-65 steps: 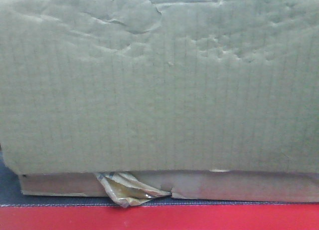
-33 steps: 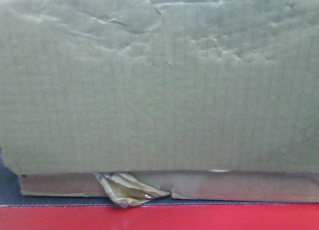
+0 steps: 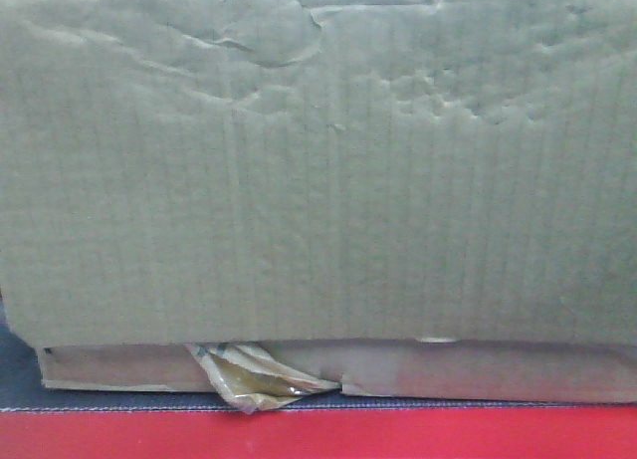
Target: Stack two boxes on right shelf middle
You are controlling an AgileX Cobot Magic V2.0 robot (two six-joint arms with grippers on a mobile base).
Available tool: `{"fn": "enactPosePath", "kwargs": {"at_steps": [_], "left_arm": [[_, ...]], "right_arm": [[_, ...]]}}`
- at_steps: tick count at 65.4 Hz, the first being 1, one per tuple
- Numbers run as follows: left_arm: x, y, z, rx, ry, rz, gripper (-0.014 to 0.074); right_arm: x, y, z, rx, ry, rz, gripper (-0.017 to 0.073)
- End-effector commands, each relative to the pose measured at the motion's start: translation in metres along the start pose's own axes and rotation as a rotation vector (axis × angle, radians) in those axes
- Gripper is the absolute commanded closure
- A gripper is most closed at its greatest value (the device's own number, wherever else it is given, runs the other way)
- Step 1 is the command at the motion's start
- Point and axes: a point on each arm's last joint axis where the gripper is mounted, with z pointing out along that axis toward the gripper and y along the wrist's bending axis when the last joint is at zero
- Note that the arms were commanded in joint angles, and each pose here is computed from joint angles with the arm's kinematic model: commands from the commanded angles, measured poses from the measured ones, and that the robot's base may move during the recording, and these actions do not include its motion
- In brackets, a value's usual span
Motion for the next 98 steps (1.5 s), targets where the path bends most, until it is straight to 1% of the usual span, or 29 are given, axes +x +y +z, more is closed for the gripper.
{"fn": "enactPosePath", "kwargs": {"at_steps": [1, 3, 8, 16, 22, 26, 31, 33, 34, 35, 37, 41, 44, 48, 55, 59, 63, 65, 70, 75, 76, 78, 84, 87, 89, 98], "left_arm": [[-0.019, 0.000, 0.026, 0.000, 0.144, 0.006, 0.0704], [-0.022, 0.000, 0.037, -0.001, 0.182, 0.005, 0.0704], [-0.035, 0.001, 0.059, -0.002, 0.224, 0.003, 0.0704], [-0.043, 0.002, 0.098, -0.005, 0.299, 0.000, 0.0704], [-0.045, 0.003, 0.131, -0.006, 0.396, -0.003, 0.0704], [-0.046, 0.002, 0.147, 0.004, 0.492, -0.017, 0.0704], [-0.051, 0.001, 0.165, 0.040, 0.611, -0.004, 0.0704], [-0.054, 0.001, 0.171, 0.057, 0.636, 0.007, 0.0704], [-0.053, 0.001, 0.176, 0.073, 0.668, 0.005, 0.0704], [-0.057, 0.001, 0.178, 0.086, 0.672, 0.019, 0.0704], [-0.059, 0.003, 0.182, 0.109, 0.700, 0.026, 0.0704], [-0.063, 0.011, 0.191, 0.132, 0.732, 0.021, 0.0704], [-0.067, 0.020, 0.194, 0.125, 0.745, 0.026, 0.0704], [-0.069, 0.035, 0.198, 0.082, 0.753, 0.016, 0.0704], [-0.066, 0.056, 0.200, 0.011, 0.770, 0.024, 0.0704], [-0.063, 0.063, 0.202, -0.021, 0.789, 0.036, 0.0704], [-0.060, 0.068, 0.205, -0.049, 0.808, 0.061, 0.0696], [-0.058, 0.070, 0.207, -0.057, 0.820, 0.069, 0.0670], [-0.054, 0.073, 0.212, -0.060, 0.841, 0.069, 0.0579], [-0.049, 0.074, 0.218, -0.059, 0.856, 0.065, 0.0429], [-0.049, 0.074, 0.219, -0.059, 0.855, 0.065, 0.0416], [-0.046, 0.075, 0.222, -0.057, 0.865, 0.063, 0.0354], [-0.038, 0.079, 0.232, -0.059, 0.891, 0.062, 0.0225], [-0.032, 0.080, 0.238, -0.056, 0.912, 0.057, 0.0193], [-0.029, 0.081, 0.242, -0.054, 0.922, 0.055, 0.0189], [-0.011, 0.087, 0.262, -0.049, 0.966, 0.044, 0.0204]], "right_arm": [[-0.002, 0.000, 0.000, 0.005, -0.019, 0.003, 0.0724], [-0.002, 0.000, 0.000, 0.005, -0.019, 0.003, 0.0724], [-0.002, 0.000, 0.000, 0.005, -0.019, 0.003, 0.0724], [-0.002, 0.000, 0.000, 0.005, -0.019, 0.003, 0.0724], [-0.002, 0.000, 0.000, 0.005, -0.019, 0.003, 0.0724], [-0.002, 0.000, 0.000, 0.005, -0.019, 0.003, 0.0724], [-0.002, 0.000, 0.000, 0.005, -0.019, 0.003, 0.0724], [-0.002, 0.000, 0.000, 0.005, -0.019, 0.003, 0.0724], [-0.002, 0.000, 0.000, 0.005, -0.019, 0.003, 0.0724], [-0.002, 0.000, 0.000, 0.005, -0.019, 0.003, 0.0724], [-0.002, 0.000, 0.000, 0.005, -0.019, 0.003, 0.0724], [-0.002, 0.000, 0.000, 0.005, -0.019, 0.003, 0.0724], [-0.002, 0.000, 0.000, 0.005, -0.019, 0.003, 0.0724], [-0.002, 0.000, 0.000, 0.005, -0.019, 0.003, 0.0724], [-0.002, 0.000, 0.000, 0.005, -0.019, 0.003, 0.0724], [-0.002, 0.000, 0.000, 0.005, -0.019, 0.003, 0.0724], [-0.002, 0.000, 0.000, 0.005, -0.019, 0.003, 0.0724], [-0.002, 0.000, 0.000, 0.005, -0.019, 0.003, 0.0724], [-0.002, 0.000, 0.000, 0.005, -0.019, 0.003, 0.0724], [-0.002, 0.000, 0.000, 0.005, -0.019, 0.003, 0.0724], [-0.002, 0.000, 0.000, 0.005, -0.019, 0.003, 0.0724], [-0.002, 0.000, 0.000, 0.005, -0.019, 0.003, 0.0724], [-0.002, 0.000, 0.000, 0.005, -0.019, 0.003, 0.0724], [-0.002, 0.000, 0.000, 0.005, -0.019, 0.003, 0.0724], [-0.002, 0.000, 0.000, 0.005, -0.019, 0.003, 0.0724], [-0.002, 0.000, 0.000, 0.005, -0.019, 0.003, 0.0724]]}}
